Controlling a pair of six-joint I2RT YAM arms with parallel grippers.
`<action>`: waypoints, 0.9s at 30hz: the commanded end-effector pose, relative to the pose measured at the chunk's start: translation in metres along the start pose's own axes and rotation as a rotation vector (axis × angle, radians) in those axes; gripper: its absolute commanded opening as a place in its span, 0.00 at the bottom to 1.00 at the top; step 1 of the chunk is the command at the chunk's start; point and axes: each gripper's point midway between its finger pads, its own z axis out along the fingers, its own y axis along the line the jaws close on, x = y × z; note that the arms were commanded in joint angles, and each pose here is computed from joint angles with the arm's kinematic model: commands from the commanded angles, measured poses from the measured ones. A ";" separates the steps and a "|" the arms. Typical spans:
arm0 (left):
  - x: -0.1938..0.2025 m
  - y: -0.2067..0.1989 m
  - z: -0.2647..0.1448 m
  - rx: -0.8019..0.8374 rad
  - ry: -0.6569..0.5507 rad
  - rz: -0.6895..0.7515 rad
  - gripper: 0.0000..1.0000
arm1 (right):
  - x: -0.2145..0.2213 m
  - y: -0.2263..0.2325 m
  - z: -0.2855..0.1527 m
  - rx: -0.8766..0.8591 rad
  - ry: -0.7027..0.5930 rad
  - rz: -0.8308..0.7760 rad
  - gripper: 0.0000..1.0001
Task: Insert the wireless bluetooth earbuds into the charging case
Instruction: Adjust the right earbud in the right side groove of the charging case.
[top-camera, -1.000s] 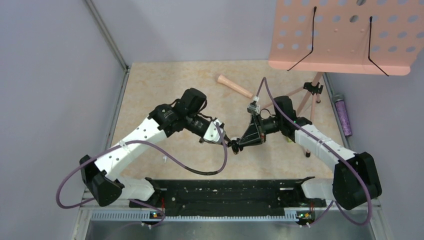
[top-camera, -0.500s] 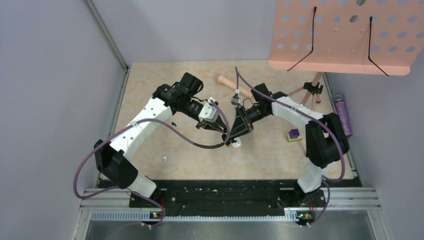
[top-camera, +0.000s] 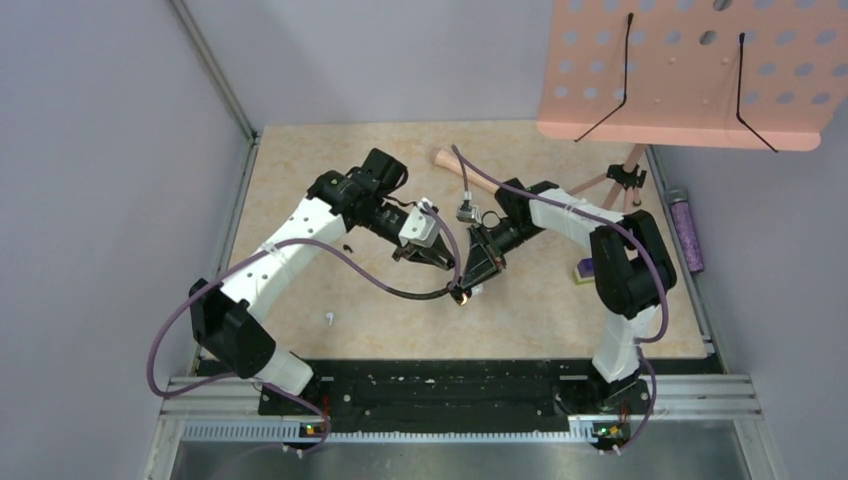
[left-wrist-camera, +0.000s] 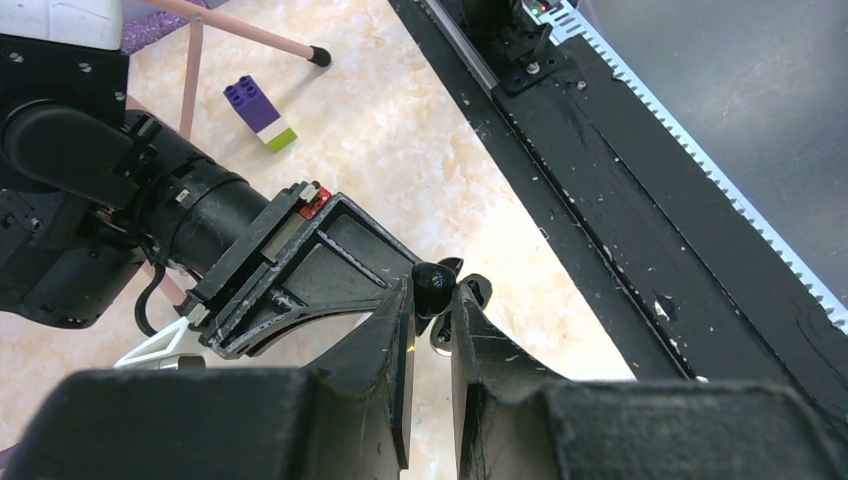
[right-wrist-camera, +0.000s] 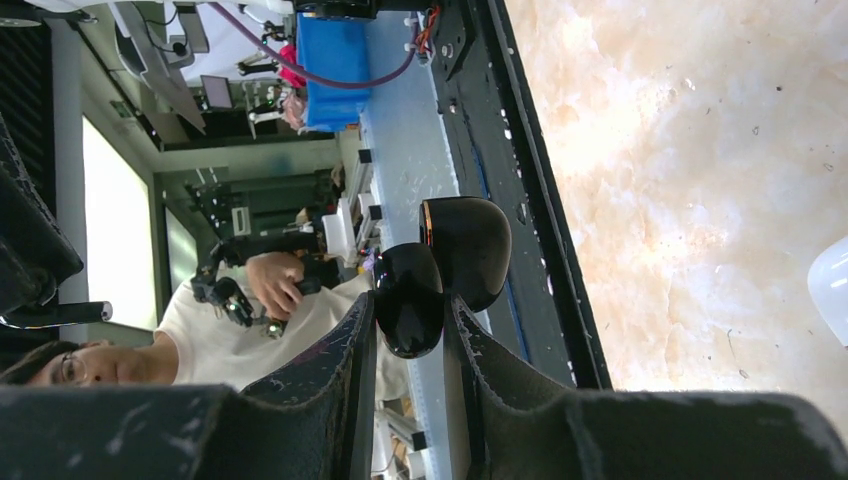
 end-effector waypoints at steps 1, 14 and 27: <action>-0.001 -0.005 0.005 0.020 0.007 0.039 0.00 | -0.004 0.012 0.000 -0.025 0.004 -0.085 0.00; 0.002 -0.036 0.026 0.207 0.008 0.124 0.00 | -0.006 0.013 -0.003 0.008 0.002 -0.105 0.00; 0.017 -0.035 0.042 0.320 0.070 0.144 0.00 | 0.000 0.022 -0.006 0.034 -0.023 -0.122 0.00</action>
